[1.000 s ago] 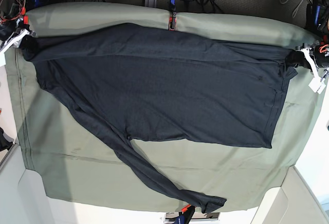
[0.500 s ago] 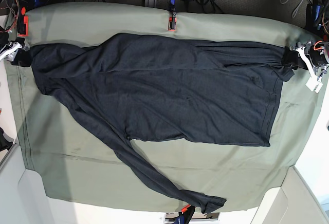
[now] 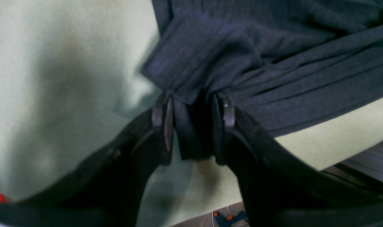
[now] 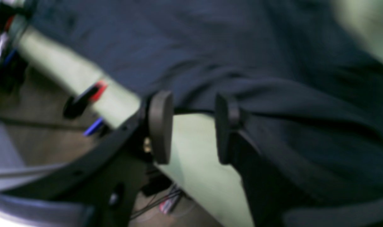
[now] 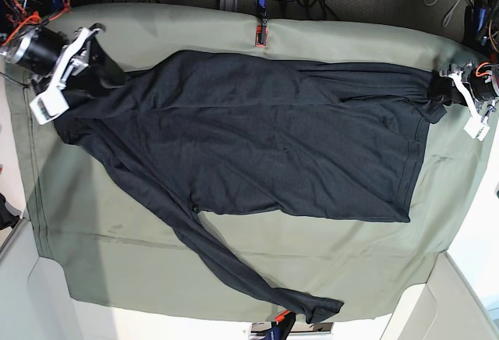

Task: Fold the T-shirt properly
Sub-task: 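Release the right gripper and reposition it along the shirt's side, then move the left gripper down the shirt's side and grasp the hem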

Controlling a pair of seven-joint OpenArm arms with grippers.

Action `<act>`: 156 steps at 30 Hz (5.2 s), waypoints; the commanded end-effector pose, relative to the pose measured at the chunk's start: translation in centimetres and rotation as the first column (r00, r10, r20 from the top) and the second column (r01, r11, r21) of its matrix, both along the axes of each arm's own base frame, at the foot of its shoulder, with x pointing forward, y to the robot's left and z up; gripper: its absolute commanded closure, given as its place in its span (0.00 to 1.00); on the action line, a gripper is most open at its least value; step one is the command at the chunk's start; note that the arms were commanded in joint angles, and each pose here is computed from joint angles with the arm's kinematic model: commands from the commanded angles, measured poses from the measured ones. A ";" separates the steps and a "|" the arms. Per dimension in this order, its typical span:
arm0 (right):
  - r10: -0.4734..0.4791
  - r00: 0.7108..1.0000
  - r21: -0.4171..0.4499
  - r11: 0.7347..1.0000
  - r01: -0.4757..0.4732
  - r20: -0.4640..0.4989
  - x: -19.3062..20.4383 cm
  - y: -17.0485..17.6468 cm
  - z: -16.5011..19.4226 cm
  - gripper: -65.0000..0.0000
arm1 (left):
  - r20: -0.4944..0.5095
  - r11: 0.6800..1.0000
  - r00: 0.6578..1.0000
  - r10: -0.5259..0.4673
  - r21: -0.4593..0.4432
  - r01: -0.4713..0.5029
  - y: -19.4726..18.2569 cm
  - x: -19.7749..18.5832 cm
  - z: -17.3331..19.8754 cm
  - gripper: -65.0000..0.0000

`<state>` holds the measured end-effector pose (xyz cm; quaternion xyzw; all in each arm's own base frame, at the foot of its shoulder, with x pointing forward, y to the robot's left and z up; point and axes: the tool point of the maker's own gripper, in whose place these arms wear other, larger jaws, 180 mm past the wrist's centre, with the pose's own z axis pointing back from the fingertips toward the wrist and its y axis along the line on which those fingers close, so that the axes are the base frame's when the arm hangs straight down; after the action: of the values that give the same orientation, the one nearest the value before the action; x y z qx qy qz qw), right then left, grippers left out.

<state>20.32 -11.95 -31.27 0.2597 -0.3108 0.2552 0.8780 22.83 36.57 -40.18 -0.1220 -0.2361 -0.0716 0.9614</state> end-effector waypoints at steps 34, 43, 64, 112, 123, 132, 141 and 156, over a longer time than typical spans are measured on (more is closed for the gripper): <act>0.414 0.886 -0.546 0.801 -0.245 0.210 3.2 11.1 -8.1 0.97 | 0.010 1.000 1.000 -0.001 0.028 0.000 1.0 0.6 1.0 0.65; 0.369 0.895 -0.558 0.811 -0.177 0.252 5.7 9.9 -6.7 0.97 | 0.011 1.000 1.000 -0.001 0.028 0.000 1.0 0.6 1.0 0.65; 0.303 0.899 -0.544 0.834 -0.090 0.315 9.5 9.0 -4.6 0.61 | 0.004 1.000 1.000 -0.001 0.029 0.001 1.0 0.4 0.9 0.65; -0.533 0.833 -0.052 0.837 0.545 0.145 21.1 -8.8 -2.4 0.45 | 0.237 0.998 0.971 -0.029 0.067 0.014 3.5 7.1 13.1 0.54; -0.437 0.899 -0.016 0.899 0.437 -0.030 20.1 -5.2 -7.1 0.45 | 0.366 0.996 0.930 -0.021 0.088 -0.012 2.4 10.1 12.5 0.54; -0.418 0.906 -0.010 0.908 0.418 -0.073 19.4 -4.6 -7.5 0.45 | 0.416 0.996 0.909 0.033 0.061 -0.064 1.7 15.6 10.0 0.54; -0.416 0.905 -0.022 0.909 0.416 -0.091 18.7 -4.6 -8.2 0.45 | 0.444 0.974 0.878 0.179 0.045 -0.221 1.0 22.7 6.7 0.54; -0.411 0.906 -0.029 0.911 0.410 -0.105 18.5 -4.6 -8.4 0.45 | 0.345 0.986 0.923 0.168 -0.065 -0.155 -4.2 23.2 2.2 0.54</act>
<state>38.26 -15.98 -40.40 0.2072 -0.3066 0.0476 0.9278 44.67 32.43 -39.87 -0.0985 -0.3918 -0.0021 0.9148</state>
